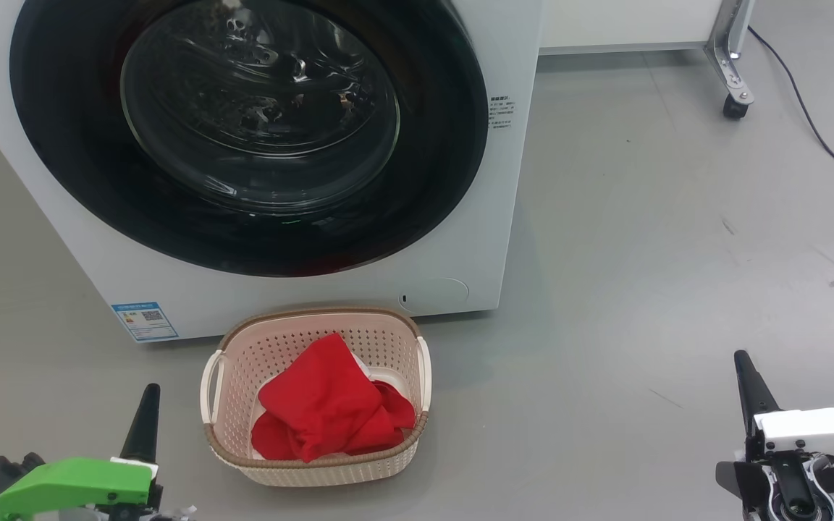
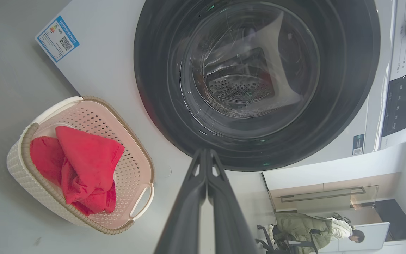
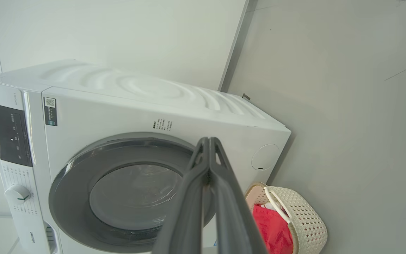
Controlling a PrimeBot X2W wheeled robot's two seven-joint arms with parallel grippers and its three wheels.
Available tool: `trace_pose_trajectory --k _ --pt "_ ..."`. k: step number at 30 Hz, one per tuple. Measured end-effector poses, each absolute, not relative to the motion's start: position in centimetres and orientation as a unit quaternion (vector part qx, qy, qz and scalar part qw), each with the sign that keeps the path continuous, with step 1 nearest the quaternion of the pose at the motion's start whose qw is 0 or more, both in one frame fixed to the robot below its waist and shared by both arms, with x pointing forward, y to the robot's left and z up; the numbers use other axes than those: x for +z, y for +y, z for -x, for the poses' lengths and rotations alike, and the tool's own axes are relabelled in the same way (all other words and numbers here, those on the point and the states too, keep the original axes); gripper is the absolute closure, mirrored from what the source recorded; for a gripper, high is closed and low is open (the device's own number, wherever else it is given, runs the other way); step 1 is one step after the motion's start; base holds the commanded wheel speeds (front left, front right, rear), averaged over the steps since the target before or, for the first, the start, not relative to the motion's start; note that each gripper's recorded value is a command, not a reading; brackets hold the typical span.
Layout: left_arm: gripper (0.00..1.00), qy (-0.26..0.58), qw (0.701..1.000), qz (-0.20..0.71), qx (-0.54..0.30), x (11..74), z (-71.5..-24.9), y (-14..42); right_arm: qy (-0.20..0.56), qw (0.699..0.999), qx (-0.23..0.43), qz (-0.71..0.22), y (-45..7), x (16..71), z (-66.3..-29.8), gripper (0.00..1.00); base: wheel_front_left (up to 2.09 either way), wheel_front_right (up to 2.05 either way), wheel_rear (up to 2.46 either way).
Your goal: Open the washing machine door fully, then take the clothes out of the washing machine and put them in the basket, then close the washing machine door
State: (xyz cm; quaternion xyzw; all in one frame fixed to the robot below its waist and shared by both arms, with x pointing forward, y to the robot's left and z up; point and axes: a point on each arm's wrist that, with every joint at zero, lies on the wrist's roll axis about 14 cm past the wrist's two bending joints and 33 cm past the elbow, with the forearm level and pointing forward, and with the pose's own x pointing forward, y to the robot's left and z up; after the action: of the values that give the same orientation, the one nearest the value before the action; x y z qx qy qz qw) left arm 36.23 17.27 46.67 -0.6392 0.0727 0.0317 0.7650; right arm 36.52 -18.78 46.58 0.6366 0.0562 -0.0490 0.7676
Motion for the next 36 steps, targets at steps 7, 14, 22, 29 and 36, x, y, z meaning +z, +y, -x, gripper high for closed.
trace_pose_trajectory --k 7,14,22,29,36 --pt "1.00 0.059 0.731 0.679 0.030 47.1 -36.7 17.8 0.040 0.733 -0.047 -0.678 -19.5 47.2 -36.9 1.00 0.00 0.00 0.00" --pt "1.00 0.049 0.706 0.706 0.028 47.4 -37.0 18.1 0.027 0.706 -0.045 -0.706 -20.1 47.8 -37.2 1.00 0.00 0.00 0.00" --pt "1.00 0.046 0.702 0.710 0.026 47.7 -37.2 18.3 0.025 0.701 -0.045 -0.711 -20.3 47.8 -37.2 1.00 0.00 0.00 0.00" --pt "1.00 0.046 0.702 0.710 0.028 47.6 -37.2 18.4 0.025 0.701 -0.045 -0.711 -20.3 47.8 -37.2 1.00 0.00 0.00 0.00" --pt "1.00 0.045 0.702 0.710 0.027 47.6 -37.2 18.4 0.026 0.701 -0.047 -0.711 -20.3 47.7 -37.2 1.00 0.00 0.00 0.00"
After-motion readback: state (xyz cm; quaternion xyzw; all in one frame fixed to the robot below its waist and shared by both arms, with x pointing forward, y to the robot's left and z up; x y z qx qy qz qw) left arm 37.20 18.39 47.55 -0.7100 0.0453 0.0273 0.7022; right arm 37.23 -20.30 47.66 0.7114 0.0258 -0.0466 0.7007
